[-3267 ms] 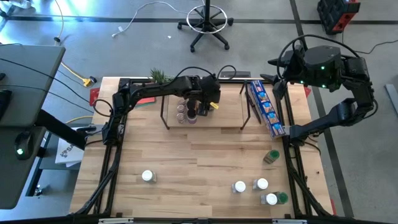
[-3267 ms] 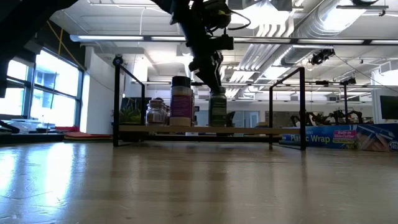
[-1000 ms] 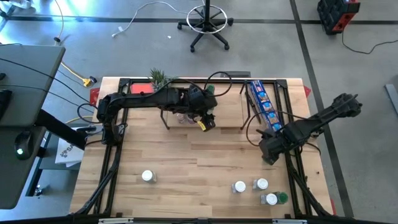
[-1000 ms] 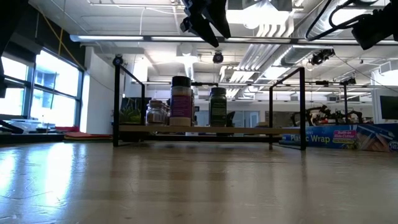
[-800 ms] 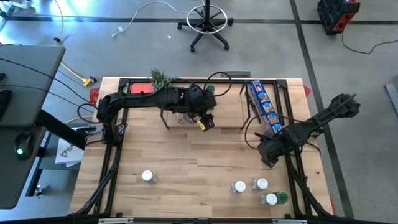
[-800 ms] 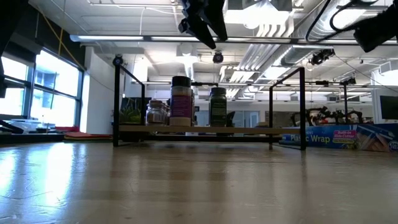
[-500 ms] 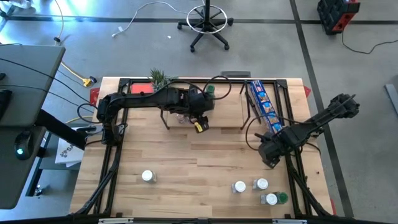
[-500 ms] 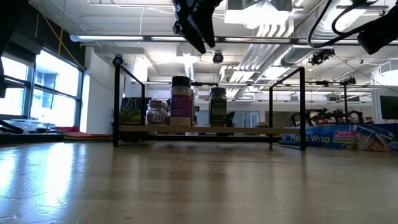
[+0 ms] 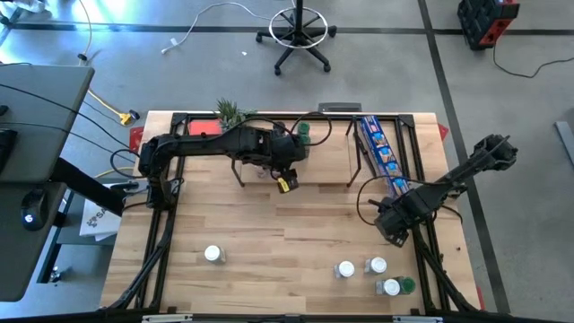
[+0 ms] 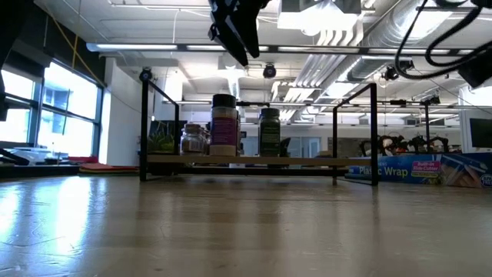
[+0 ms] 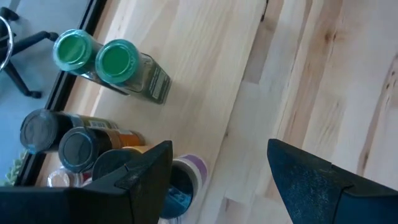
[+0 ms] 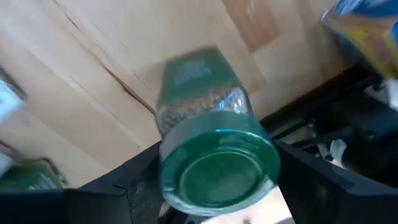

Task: Shelf spices
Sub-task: Put the green seasoning bottle aligned with the other green seasoning bottles on the shelf

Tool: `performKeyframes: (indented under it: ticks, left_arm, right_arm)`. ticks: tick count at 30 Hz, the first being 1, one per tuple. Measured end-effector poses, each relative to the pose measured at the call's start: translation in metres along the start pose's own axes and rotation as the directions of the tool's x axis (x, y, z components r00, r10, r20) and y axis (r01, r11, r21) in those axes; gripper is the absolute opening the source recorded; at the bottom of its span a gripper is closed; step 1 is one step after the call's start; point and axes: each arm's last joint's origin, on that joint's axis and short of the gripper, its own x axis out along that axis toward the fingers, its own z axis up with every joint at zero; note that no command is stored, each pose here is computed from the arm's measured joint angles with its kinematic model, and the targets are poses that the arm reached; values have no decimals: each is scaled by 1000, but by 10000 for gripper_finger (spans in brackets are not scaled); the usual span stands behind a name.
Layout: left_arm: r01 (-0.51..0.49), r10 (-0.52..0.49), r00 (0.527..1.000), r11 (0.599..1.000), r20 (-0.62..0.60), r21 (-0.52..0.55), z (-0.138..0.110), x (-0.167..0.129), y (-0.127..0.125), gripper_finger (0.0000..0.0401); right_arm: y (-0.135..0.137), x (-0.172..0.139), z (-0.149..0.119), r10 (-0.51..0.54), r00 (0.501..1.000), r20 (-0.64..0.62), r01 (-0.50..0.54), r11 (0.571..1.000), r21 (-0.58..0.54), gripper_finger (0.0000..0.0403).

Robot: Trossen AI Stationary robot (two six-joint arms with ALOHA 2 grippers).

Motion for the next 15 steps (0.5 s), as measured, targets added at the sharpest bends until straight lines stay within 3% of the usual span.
performKeyframes:
  ticks: [8,12,15]
  left_arm:
    - [10,1,994,995,109,-98,-4,-46,14,259]
    - [-39,61,979,993,194,-115,-10,-80,28,259]
    - [-100,125,959,989,256,-108,-17,-106,41,259]
  right_arm:
    - [3,4,0,19,1000,14,-18,997,-72,175]
    - [6,-6,4,60,998,31,-57,994,-91,168]
    - [8,-28,10,126,991,48,-122,990,-70,124]
